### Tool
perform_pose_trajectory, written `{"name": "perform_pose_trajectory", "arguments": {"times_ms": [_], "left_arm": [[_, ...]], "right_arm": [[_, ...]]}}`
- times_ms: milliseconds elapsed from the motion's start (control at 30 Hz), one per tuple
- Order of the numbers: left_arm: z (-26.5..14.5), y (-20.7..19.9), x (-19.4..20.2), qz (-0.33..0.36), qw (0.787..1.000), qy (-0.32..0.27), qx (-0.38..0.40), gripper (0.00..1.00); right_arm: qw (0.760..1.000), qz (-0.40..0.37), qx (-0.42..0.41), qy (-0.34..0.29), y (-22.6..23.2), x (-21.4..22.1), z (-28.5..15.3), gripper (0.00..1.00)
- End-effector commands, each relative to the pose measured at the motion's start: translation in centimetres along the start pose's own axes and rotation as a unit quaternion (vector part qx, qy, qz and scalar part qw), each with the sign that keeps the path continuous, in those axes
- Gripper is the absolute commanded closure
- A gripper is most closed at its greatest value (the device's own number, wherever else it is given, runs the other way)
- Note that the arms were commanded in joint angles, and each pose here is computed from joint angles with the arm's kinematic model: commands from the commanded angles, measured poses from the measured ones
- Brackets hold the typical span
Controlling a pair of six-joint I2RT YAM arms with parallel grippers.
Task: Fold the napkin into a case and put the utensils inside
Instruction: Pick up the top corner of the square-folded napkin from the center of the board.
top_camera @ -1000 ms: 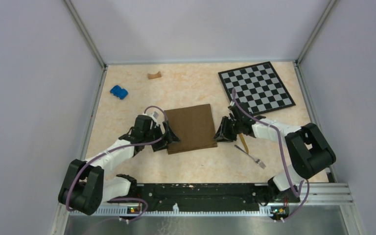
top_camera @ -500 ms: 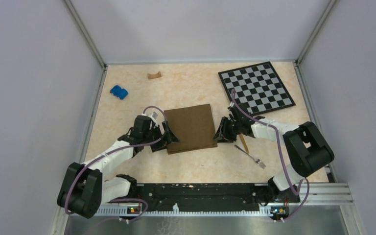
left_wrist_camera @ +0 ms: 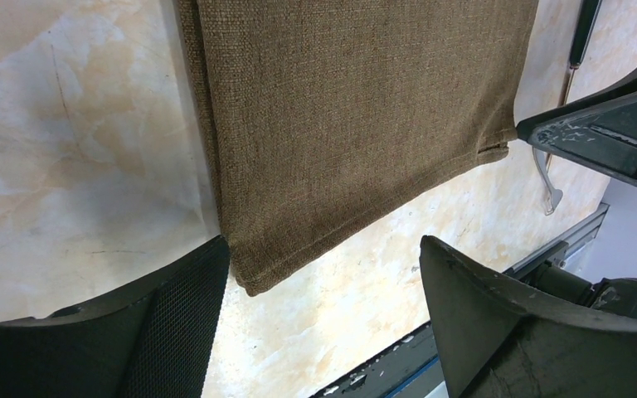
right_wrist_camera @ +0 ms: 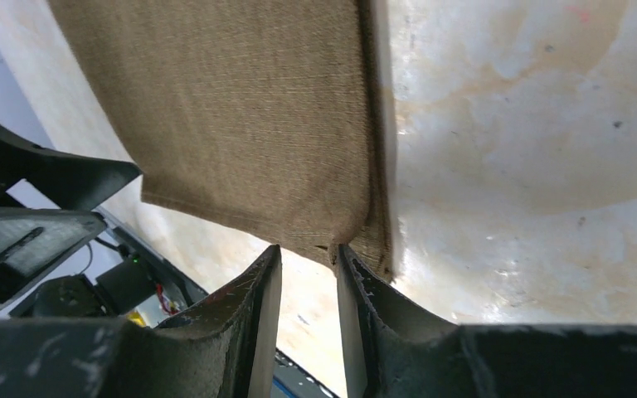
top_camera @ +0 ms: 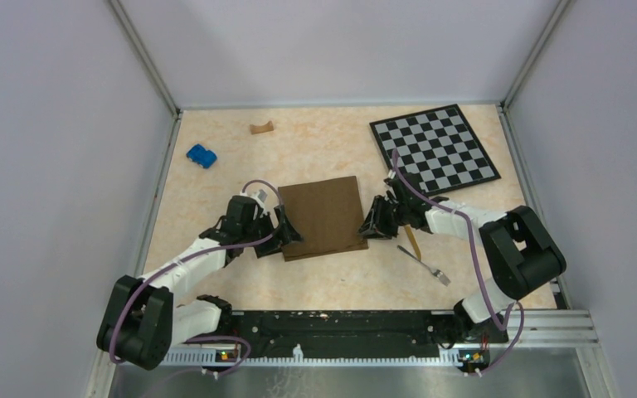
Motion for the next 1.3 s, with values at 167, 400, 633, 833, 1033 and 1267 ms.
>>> {"name": "perform_pose_trajectory", "arguments": {"times_ms": [167, 400, 633, 833, 1033, 1267], "left_arm": [[-0.6, -0.8, -0.8, 0.016, 1.0, -0.019, 0.009, 0.11], [-1.0, -1.2, -1.3, 0.024, 0.999, -0.026, 0.008, 0.11], [-1.0, -1.1, -1.3, 0.024, 0.999, -0.027, 0.005, 0.11], [-0.8, -0.8, -1.0, 0.02, 0.999, -0.025, 0.007, 0.11], [-0.8, -0.9, -1.0, 0.022, 0.999, -0.026, 0.01, 0.11], [-0.7, -1.0, -1.0, 0.024, 0.999, -0.026, 0.012, 0.11]], "right_arm": [[1.0, 0.014, -0.021, 0.001, 0.1, 0.6, 0.9, 0.68], [1.0, 0.019, -0.008, -0.004, -0.6, 0.9, 0.9, 0.68], [0.999, 0.013, -0.039, -0.017, 0.7, 0.2, 0.7, 0.7], [0.997, 0.01, -0.07, -0.027, 2.4, -0.5, 0.6, 0.7], [0.996, 0.024, -0.08, -0.026, 1.9, 0.1, 1.1, 0.6], [0.996, 0.014, -0.079, -0.042, 1.3, -0.1, 1.6, 0.49]]}}
Point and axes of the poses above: each gripper's point midway between its finger pads, its own z axis out along the fingers, its own y axis along the line the jaws close on, x = y × z, the point moved 2 cm from there along -z, back along the fingers, and after that the axes turned 3 degrees about -z, right-handed, at the moved point
